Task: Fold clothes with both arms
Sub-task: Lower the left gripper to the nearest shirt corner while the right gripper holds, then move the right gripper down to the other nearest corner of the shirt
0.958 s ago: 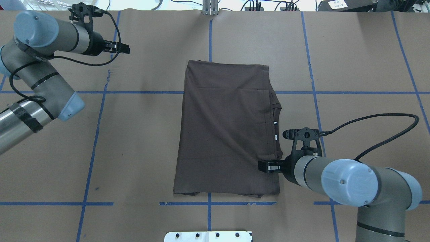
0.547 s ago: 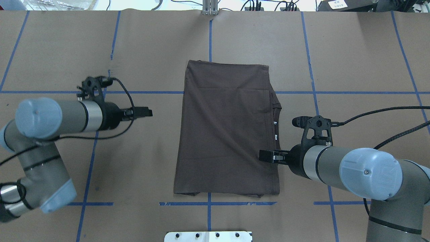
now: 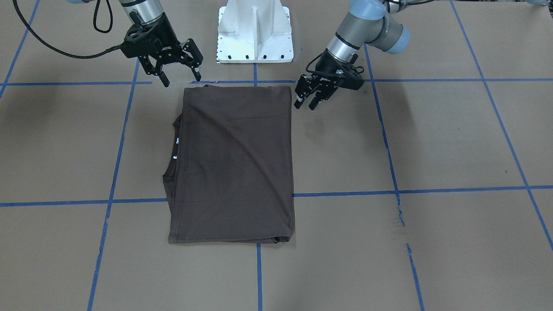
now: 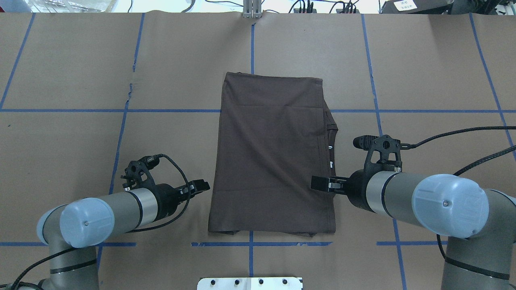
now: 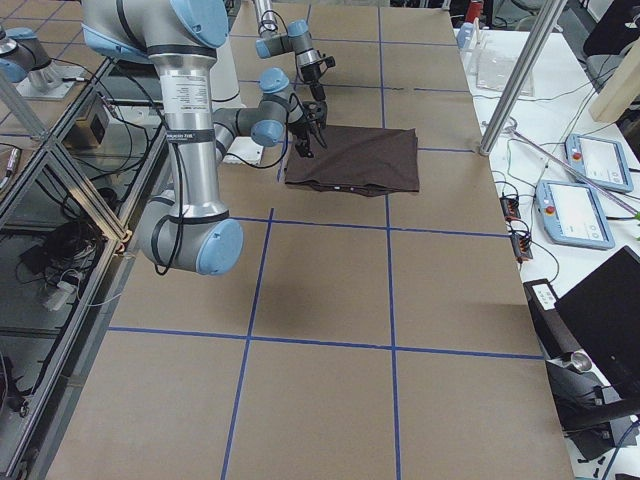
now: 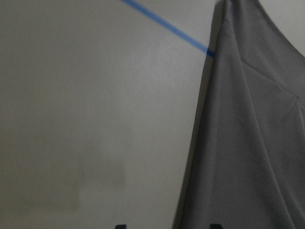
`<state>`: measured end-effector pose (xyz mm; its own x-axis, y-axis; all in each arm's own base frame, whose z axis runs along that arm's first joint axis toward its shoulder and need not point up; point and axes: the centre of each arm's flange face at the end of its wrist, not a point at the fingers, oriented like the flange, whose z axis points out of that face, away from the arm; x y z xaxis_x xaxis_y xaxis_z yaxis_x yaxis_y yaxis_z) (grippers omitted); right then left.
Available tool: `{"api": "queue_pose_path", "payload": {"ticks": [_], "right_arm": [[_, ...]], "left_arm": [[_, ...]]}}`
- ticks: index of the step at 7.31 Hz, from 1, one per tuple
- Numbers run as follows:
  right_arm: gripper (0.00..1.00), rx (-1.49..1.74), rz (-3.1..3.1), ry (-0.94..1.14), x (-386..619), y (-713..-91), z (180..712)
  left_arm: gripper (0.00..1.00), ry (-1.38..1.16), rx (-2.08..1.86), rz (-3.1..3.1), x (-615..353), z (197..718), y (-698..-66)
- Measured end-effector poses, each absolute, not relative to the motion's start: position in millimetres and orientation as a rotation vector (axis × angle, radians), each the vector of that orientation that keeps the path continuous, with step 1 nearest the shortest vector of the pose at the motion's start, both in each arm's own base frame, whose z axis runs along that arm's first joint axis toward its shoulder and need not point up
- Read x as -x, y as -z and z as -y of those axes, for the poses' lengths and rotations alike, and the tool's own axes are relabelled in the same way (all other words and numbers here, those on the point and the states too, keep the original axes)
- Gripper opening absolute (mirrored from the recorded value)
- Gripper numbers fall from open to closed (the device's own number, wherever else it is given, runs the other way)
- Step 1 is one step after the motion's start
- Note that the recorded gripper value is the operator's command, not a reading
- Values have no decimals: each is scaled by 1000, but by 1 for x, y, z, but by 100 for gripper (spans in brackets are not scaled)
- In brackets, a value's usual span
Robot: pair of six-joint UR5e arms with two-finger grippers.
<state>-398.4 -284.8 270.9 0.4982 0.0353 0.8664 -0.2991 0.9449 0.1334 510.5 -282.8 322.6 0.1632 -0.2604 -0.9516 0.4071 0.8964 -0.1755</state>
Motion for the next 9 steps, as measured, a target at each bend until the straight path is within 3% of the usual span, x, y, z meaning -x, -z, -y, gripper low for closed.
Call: {"api": "queue_pose_path", "payload": {"ticks": [9], "right_arm": [[100, -283, 1031, -208, 398, -272, 285]], "left_arm": [[66, 446, -97, -1326, -550, 247, -318]]}}
